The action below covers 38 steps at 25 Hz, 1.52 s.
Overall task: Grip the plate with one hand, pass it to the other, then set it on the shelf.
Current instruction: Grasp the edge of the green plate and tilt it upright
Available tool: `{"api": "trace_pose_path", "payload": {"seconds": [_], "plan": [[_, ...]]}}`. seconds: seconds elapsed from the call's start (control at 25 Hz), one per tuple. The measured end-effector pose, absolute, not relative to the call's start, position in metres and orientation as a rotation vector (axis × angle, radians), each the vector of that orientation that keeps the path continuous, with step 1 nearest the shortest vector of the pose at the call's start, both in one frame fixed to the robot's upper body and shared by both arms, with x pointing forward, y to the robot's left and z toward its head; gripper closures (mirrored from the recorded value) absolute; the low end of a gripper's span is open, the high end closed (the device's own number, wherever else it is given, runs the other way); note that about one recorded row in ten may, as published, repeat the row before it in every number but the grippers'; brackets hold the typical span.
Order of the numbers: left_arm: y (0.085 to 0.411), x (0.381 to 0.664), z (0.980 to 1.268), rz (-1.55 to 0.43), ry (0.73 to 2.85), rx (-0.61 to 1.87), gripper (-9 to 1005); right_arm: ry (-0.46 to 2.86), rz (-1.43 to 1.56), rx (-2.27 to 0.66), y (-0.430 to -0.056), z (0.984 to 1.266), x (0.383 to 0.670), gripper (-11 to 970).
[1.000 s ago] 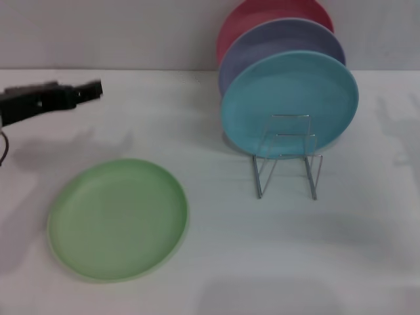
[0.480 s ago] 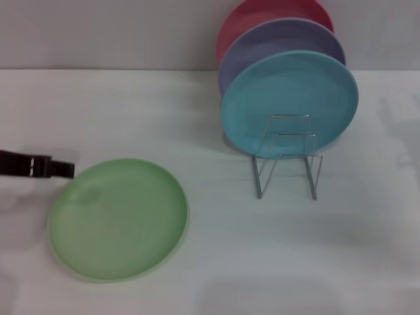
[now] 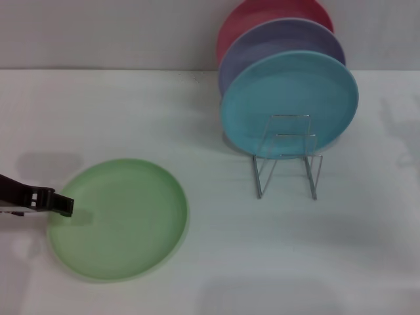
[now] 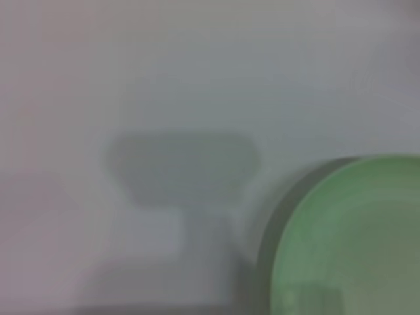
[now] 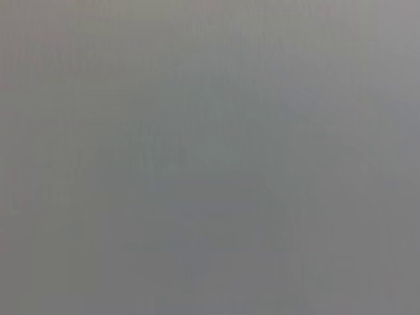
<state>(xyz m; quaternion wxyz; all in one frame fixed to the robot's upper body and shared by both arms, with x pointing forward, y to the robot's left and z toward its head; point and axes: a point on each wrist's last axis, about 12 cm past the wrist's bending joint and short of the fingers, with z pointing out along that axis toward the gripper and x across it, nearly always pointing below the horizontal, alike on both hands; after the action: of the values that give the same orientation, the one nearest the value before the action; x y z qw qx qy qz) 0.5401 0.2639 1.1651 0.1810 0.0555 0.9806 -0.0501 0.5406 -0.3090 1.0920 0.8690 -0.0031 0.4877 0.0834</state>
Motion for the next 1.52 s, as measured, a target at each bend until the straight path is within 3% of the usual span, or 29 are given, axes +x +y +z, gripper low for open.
{"api": "trace_pose_path", "payload": {"seconds": [0.8,1.0,1.52], "plan": [[0.256,0.563,1.146,-0.091,2.847,0.187,159,1.010,0.159,-0.020,-0.313,1.095,0.541,242],[0.254,0.567,1.144,-0.089,2.852,0.200,386,1.007,0.158,-0.024,-0.314,1.096,0.543,242],[0.257,0.570,1.137,-0.084,2.870,0.190,409,1.002,0.159,-0.028,-0.313,1.098,0.544,242]]}}
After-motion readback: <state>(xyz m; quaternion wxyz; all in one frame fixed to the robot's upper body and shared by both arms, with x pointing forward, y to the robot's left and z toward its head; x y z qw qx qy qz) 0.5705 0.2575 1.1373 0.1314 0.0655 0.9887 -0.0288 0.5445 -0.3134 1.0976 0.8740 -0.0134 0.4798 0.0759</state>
